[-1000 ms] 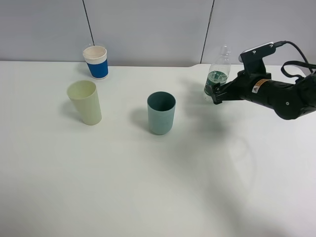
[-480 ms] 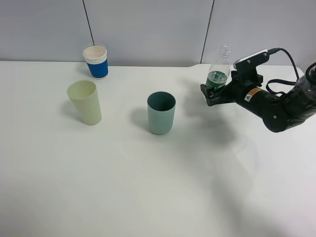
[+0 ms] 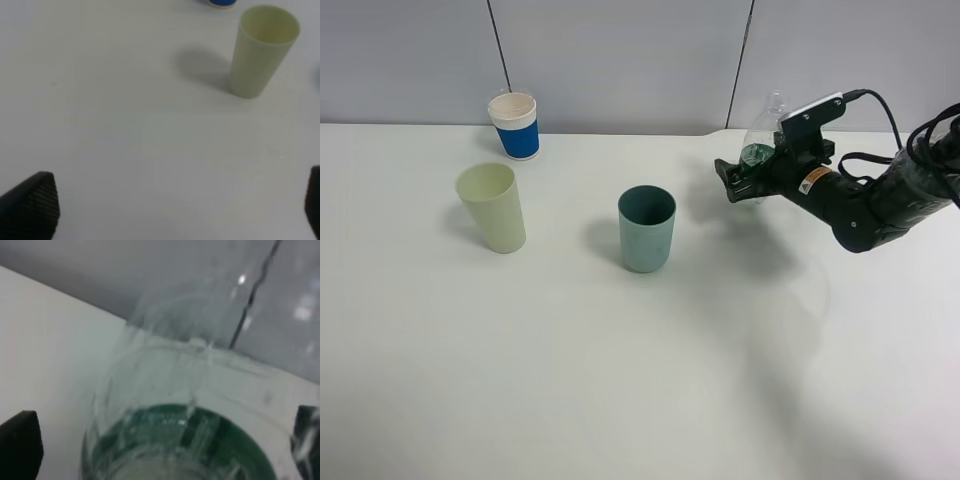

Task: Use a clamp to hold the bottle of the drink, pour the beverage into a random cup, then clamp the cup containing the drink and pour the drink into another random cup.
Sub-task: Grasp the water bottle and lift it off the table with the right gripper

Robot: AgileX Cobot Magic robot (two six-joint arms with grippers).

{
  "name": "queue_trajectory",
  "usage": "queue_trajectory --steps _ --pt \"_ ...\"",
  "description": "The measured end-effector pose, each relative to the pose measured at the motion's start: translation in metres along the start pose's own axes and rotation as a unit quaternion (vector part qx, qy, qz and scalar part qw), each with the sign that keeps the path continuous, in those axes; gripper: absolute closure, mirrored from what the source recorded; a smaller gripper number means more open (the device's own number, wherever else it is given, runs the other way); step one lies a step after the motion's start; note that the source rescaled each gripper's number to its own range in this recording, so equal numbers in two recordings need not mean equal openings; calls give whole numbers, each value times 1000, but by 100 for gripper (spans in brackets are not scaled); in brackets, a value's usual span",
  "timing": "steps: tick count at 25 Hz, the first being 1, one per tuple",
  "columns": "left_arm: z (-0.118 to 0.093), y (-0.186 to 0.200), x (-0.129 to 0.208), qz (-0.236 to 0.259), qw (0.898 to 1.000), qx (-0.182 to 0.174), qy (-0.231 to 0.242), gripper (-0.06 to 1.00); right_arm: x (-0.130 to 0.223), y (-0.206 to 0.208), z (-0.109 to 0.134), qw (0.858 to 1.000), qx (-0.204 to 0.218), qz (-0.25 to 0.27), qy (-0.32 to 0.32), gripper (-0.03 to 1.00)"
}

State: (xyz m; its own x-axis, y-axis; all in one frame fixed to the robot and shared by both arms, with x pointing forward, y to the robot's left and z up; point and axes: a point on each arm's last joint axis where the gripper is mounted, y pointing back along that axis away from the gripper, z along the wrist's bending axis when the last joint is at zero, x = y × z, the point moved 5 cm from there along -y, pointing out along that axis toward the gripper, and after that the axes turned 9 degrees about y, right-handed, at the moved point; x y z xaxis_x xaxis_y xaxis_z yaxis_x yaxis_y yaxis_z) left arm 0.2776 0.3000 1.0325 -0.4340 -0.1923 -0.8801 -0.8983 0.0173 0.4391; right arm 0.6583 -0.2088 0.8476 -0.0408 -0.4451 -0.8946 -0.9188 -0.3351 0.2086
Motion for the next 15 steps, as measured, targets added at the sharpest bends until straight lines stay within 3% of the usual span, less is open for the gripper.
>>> queue_trajectory --steps 5,6,7,8,9,10,11,15 --pt "0 0 0 0 1000 0 0 -6 0 0 1 1000 -2 0 1 0" --pt "0 0 0 0 1000 0 0 -6 0 0 1 1000 -2 0 0 13" --pt "0 0 0 0 1000 0 0 -6 1 0 1 1000 -4 4 -3 36" --pt "0 0 0 0 1000 0 0 -6 2 0 1 1000 -5 9 -9 62" --pt "0 0 0 0 1000 0 0 -6 3 0 2 1000 -6 12 -16 94" --pt "0 0 0 0 1000 0 0 -6 4 0 1 1000 -6 14 -23 97" --pt "0 0 0 0 1000 0 0 -6 4 0 2 999 -6 15 -30 91" --pt "0 0 0 0 1000 0 0 -6 4 0 1 999 -4 17 -40 92"
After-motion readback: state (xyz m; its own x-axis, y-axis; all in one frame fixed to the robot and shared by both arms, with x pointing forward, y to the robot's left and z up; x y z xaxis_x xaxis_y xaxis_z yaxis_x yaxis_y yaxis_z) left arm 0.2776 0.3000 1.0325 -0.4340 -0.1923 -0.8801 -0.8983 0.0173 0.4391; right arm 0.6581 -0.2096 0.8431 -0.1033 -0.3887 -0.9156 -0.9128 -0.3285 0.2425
